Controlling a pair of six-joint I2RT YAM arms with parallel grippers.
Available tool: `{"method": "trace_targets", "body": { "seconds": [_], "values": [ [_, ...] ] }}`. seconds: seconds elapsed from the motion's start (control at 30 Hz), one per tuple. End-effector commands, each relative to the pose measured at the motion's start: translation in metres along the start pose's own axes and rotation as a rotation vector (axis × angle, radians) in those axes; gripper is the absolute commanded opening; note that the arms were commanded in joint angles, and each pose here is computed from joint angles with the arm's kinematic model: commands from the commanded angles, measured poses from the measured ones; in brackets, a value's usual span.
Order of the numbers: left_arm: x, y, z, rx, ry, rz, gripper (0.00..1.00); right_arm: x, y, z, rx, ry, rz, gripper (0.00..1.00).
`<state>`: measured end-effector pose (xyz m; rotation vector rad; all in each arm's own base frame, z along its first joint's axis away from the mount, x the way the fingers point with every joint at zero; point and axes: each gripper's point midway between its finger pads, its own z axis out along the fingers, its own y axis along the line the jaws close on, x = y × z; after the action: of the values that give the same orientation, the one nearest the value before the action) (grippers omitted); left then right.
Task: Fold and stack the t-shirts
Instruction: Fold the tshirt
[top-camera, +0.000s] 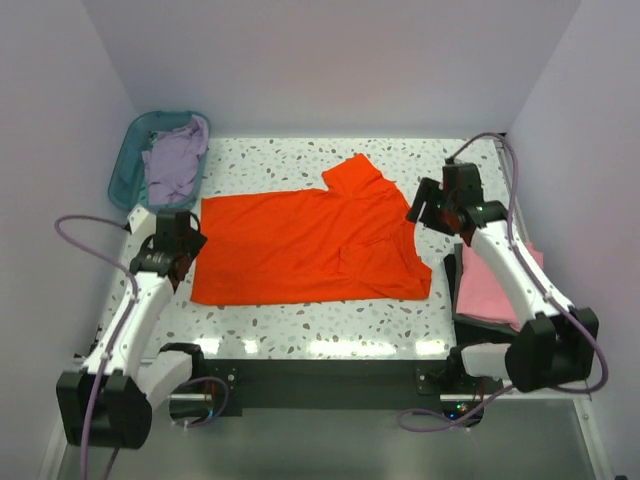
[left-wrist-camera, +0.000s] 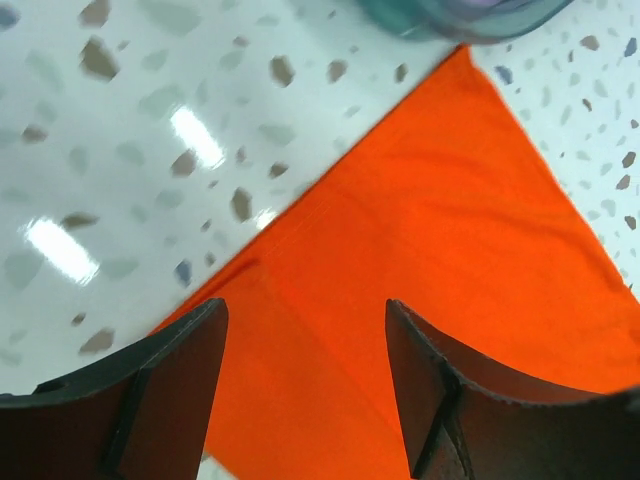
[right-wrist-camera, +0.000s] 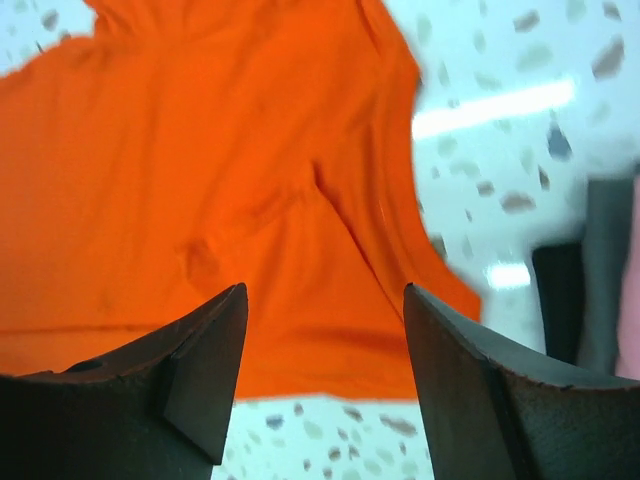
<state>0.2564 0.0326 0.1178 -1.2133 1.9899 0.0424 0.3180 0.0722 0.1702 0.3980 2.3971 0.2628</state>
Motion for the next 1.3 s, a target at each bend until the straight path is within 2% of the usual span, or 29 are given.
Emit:
{"method": "trace_targets", "body": {
  "seconds": [0.0,0.03,0.1,0.13,0.17,0.23,0.27,0.3,0.37,0.47,0.63,0.93,1.27],
  "values": [
    [-0.045,-0.066,0.023,0.095,-0.122,0.149,0.68,-0.074,0.048,0.022,-0.143,-0.190,-0.034,0.67],
    [-0.053,-0.080,0.028,0.117,-0.146,0.164,0.67,-0.076,0.049,0.047,-0.130,-0.167,-0.037,0.67],
    [-0.057,-0.096,0.042,0.117,-0.155,0.239,0.66,-0.090,0.063,0.067,-0.163,-0.179,-0.054,0.65],
    [-0.059,-0.111,0.054,0.123,-0.158,0.264,0.65,-0.115,0.077,0.068,-0.196,-0.235,-0.060,0.64],
    [-0.062,-0.116,0.060,0.117,-0.169,0.278,0.64,-0.113,0.077,0.092,-0.183,-0.207,-0.066,0.64],
    [-0.067,-0.131,0.075,0.102,-0.184,0.315,0.64,-0.139,0.092,0.100,-0.207,-0.256,-0.075,0.63],
    [-0.070,-0.133,0.082,0.087,-0.191,0.331,0.64,-0.135,0.089,0.124,-0.185,-0.227,-0.072,0.63],
    [-0.069,-0.137,0.087,0.079,-0.189,0.337,0.63,-0.153,0.097,0.123,-0.198,-0.259,-0.081,0.63],
    [-0.067,-0.144,0.105,0.050,-0.180,0.351,0.61,-0.153,0.098,0.149,-0.182,-0.233,-0.087,0.62],
    [-0.059,-0.152,0.127,0.026,-0.152,0.349,0.58,-0.167,0.108,0.160,-0.202,-0.253,-0.088,0.61],
    [-0.045,-0.161,0.157,-0.005,-0.116,0.329,0.54,-0.169,0.115,0.190,-0.222,-0.233,-0.086,0.60],
    [-0.029,-0.156,0.192,-0.116,-0.092,0.241,0.55,-0.158,0.116,0.219,-0.236,-0.203,-0.103,0.60],
    [-0.018,-0.147,0.212,-0.201,-0.087,0.184,0.52,-0.142,0.106,0.241,-0.209,-0.155,-0.161,0.59]
  ]
}}
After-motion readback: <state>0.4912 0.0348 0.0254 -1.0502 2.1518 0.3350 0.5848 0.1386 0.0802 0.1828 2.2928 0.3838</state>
